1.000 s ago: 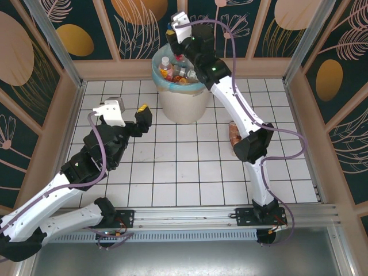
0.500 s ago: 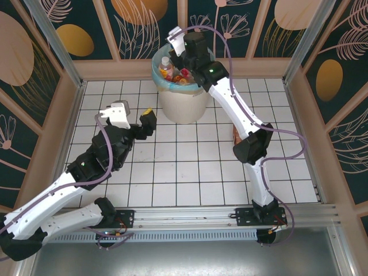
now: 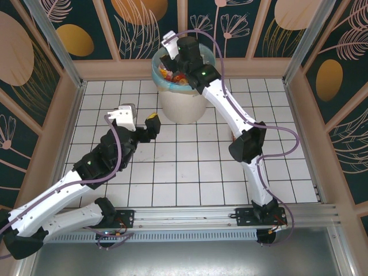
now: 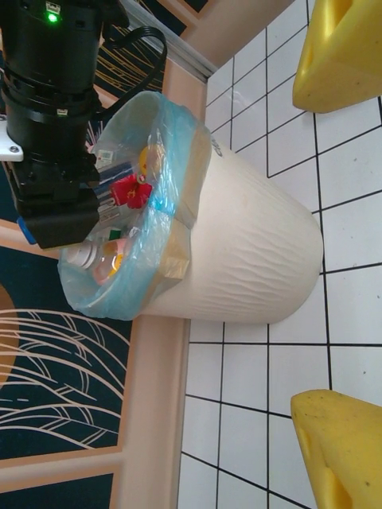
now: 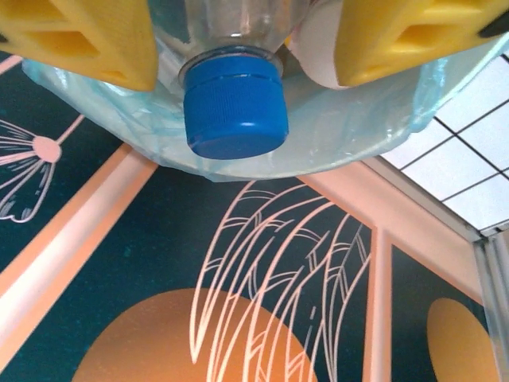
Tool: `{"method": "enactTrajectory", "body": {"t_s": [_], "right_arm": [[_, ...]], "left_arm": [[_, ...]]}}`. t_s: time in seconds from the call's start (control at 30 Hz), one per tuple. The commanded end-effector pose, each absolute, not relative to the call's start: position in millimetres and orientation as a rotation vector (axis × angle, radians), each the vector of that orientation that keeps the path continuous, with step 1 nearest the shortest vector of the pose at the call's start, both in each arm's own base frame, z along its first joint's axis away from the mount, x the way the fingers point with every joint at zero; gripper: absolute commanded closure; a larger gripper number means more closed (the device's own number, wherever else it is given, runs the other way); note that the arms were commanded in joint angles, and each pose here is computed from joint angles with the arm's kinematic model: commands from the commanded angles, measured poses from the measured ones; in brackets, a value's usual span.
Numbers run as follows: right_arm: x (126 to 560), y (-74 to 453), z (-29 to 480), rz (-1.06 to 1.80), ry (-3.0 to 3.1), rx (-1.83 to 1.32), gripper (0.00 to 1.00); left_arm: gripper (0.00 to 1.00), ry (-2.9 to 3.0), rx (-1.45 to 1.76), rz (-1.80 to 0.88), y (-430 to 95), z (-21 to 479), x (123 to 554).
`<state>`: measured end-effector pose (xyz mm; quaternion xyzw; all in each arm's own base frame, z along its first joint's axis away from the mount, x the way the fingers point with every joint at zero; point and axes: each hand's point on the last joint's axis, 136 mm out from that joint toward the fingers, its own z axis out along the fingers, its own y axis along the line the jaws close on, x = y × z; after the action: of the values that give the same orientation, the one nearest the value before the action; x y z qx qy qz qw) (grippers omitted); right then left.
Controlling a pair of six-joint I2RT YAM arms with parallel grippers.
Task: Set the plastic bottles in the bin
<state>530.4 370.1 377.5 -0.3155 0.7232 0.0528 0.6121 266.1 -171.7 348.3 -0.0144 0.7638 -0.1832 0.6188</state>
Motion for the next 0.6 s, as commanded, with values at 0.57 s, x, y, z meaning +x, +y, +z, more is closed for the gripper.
{"method": "enactTrajectory", "body": {"t_s": [0.57], "right_arm": [[539,351,396,0.367,1.682,-0.603,0.44]], "left_arm": [[0.11,1.739,-0.117,-0.45,-155,357,258]]}}
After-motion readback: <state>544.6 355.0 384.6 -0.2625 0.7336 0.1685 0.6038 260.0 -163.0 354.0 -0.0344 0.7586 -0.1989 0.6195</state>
